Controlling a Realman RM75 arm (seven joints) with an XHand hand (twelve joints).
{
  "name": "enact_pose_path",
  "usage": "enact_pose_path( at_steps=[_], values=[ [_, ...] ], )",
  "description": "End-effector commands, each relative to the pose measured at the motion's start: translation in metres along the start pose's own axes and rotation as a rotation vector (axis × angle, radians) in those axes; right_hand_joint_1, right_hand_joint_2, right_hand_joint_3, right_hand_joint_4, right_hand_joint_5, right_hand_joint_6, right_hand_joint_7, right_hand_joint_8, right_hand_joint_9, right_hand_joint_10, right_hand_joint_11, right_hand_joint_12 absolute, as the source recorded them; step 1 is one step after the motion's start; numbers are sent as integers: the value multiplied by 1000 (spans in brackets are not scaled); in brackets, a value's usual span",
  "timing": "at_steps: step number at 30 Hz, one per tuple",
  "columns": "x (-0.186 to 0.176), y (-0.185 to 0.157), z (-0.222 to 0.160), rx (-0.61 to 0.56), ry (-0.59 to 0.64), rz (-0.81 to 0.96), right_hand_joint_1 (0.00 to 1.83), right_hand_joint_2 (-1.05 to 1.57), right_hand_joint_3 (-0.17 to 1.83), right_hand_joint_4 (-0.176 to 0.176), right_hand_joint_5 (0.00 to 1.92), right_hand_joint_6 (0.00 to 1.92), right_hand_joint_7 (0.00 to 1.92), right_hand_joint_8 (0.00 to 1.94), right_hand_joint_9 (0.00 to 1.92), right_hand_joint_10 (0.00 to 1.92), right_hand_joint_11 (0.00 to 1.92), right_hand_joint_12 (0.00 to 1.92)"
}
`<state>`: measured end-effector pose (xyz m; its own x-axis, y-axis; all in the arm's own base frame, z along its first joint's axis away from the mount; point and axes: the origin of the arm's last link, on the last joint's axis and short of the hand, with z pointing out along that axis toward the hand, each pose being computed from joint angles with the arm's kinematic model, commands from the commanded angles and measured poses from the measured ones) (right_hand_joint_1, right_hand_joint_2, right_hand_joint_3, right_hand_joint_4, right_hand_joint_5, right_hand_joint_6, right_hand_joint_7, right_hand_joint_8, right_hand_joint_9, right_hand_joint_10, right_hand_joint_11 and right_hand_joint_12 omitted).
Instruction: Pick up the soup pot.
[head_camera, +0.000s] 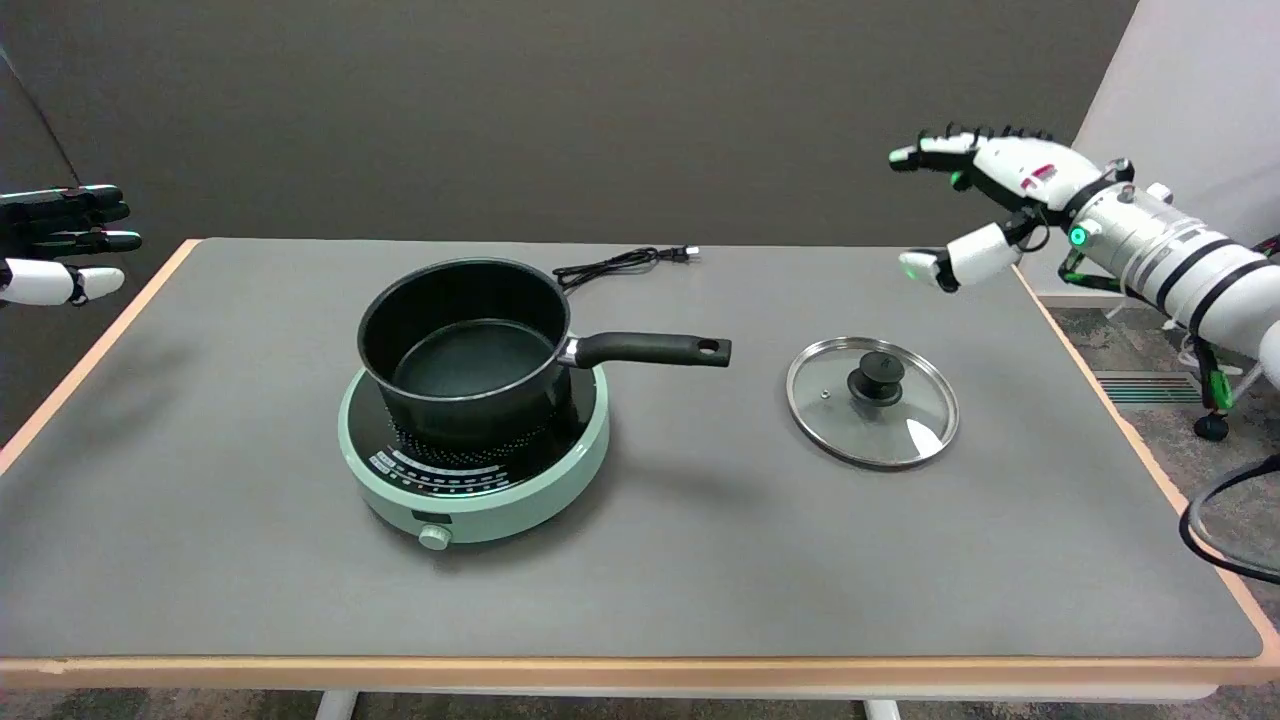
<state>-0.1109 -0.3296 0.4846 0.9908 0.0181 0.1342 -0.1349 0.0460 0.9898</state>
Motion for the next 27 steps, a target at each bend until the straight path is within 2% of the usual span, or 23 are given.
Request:
enact_pose_path(
  at_steps=[1, 4, 18, 22, 27],
  values=[
    [46, -69, -14, 167, 231, 114, 696, 385, 913, 124, 365, 160, 288, 138, 308, 269, 369, 820],
    [43, -80, -8, 203, 238, 174, 695, 392, 912, 125, 366, 162, 298, 145, 323, 258, 374, 822],
    [28, -95, -6, 215, 262, 301, 716, 421, 927, 123, 382, 174, 317, 160, 352, 234, 360, 758],
    [21, -104, -2, 209, 280, 242, 732, 421, 935, 122, 385, 175, 313, 159, 343, 234, 329, 722],
    [21, -129, 8, 184, 371, 127, 746, 419, 938, 118, 384, 174, 311, 159, 336, 236, 312, 709]
  ],
)
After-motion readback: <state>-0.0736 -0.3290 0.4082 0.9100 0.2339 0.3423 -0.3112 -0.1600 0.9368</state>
